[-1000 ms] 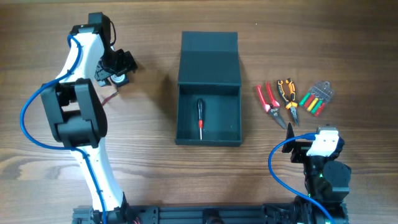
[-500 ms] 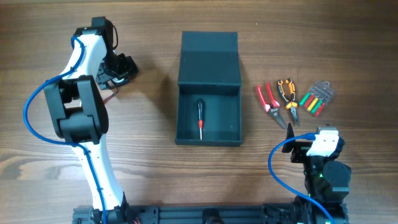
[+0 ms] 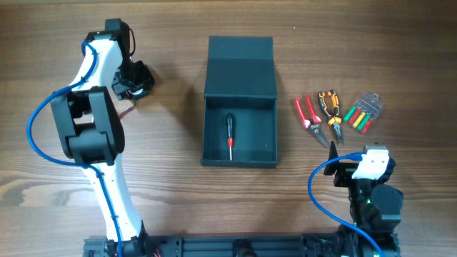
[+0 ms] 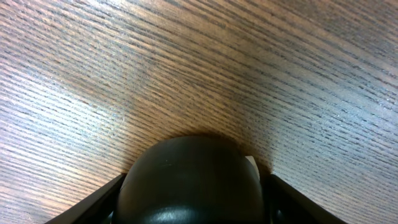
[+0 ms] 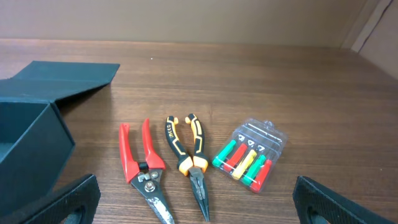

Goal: Pack container
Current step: 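Close the left gripper on the tape measure and lift it, then carry the tape measure into the box and release it, then move the left gripper over the silver socket wrench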

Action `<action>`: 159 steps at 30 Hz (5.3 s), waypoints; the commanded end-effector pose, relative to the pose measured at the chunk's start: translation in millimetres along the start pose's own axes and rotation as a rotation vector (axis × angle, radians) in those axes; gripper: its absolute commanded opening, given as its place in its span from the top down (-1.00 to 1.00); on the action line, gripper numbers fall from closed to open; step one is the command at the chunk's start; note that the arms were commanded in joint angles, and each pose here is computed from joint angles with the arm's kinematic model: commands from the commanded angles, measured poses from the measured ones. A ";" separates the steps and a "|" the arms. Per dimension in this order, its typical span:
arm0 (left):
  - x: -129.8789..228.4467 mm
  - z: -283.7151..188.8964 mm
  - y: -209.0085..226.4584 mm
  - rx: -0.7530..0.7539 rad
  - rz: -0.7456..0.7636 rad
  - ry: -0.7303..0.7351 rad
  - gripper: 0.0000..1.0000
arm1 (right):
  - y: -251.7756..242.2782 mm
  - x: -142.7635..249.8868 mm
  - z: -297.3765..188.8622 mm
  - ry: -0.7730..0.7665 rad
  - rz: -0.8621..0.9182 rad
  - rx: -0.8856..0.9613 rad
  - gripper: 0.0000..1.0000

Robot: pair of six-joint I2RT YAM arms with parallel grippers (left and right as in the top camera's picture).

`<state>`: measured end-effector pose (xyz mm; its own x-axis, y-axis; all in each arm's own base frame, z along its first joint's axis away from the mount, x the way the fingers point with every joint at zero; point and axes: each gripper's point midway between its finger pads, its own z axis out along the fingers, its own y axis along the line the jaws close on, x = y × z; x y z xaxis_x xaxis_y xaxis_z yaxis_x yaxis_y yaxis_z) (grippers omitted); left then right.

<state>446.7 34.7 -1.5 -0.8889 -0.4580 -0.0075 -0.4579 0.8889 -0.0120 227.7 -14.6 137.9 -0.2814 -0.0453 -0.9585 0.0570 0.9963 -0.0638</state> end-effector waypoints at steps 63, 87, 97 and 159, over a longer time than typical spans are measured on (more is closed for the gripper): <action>260.5 -200.4 -239.9 0.352 0.801 -0.225 -0.15 | 3.8 -2.3 -0.6 -0.011 -0.011 -0.019 -0.99; 213.8 -60.5 -193.1 0.031 0.642 0.016 -0.11 | 3.8 -2.3 -0.6 -0.011 -0.011 -0.019 -1.00; 226.4 -31.8 -171.1 -0.023 0.647 0.075 -0.51 | 3.8 -2.3 -0.6 -0.011 -0.011 -0.019 -0.99; 23.5 -21.7 148.9 -0.028 0.323 -0.097 -1.00 | 3.8 -2.2 -0.5 -0.011 -0.011 -0.019 -0.99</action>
<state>349.9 166.7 25.2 -0.9679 -0.2331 -0.0941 -0.2395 0.9688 0.0640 227.7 -14.6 137.9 -0.2814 -0.0453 -0.9585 0.0570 0.9963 -0.0638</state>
